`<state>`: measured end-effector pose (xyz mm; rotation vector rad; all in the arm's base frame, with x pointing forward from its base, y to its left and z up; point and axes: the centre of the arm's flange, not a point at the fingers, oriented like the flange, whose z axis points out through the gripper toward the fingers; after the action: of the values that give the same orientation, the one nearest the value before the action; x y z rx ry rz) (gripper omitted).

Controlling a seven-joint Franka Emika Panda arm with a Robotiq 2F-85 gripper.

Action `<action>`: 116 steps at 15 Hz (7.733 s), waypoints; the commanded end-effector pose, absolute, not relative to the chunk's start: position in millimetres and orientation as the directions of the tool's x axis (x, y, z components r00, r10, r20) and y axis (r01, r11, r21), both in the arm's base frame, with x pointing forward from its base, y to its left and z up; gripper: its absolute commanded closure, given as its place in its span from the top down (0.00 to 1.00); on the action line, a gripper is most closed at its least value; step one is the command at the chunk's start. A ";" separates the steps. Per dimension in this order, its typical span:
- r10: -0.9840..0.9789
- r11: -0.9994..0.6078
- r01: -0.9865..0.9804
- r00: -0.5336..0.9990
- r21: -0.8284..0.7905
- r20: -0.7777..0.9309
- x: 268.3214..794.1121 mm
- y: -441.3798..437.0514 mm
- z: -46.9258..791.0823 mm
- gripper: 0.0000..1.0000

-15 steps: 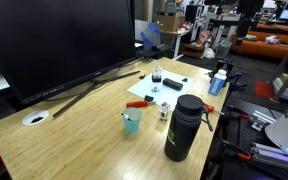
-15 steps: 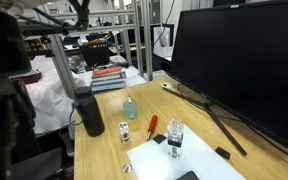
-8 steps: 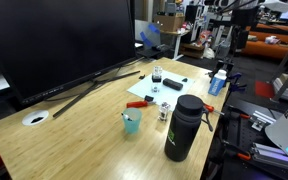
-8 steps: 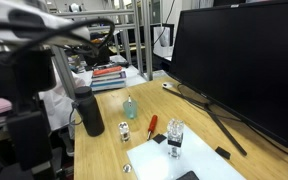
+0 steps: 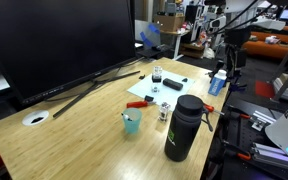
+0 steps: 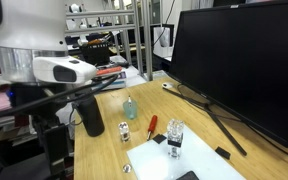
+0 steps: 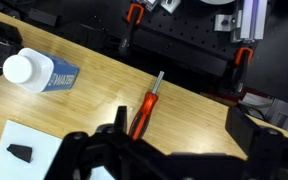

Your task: Put the silver lid on the crystal column

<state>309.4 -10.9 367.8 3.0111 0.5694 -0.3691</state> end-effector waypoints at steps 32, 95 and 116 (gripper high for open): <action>0.109 -0.992 0.103 0.990 -0.068 -0.093 436.9 33.7 198.1 1.00; -0.051 -0.998 -0.056 0.992 -0.038 -0.114 452.1 28.0 271.4 0.03; -0.075 -0.995 -0.074 0.997 -0.070 0.010 460.1 33.0 316.0 0.12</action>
<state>460.1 33.0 316.0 3.2088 -0.1195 0.0200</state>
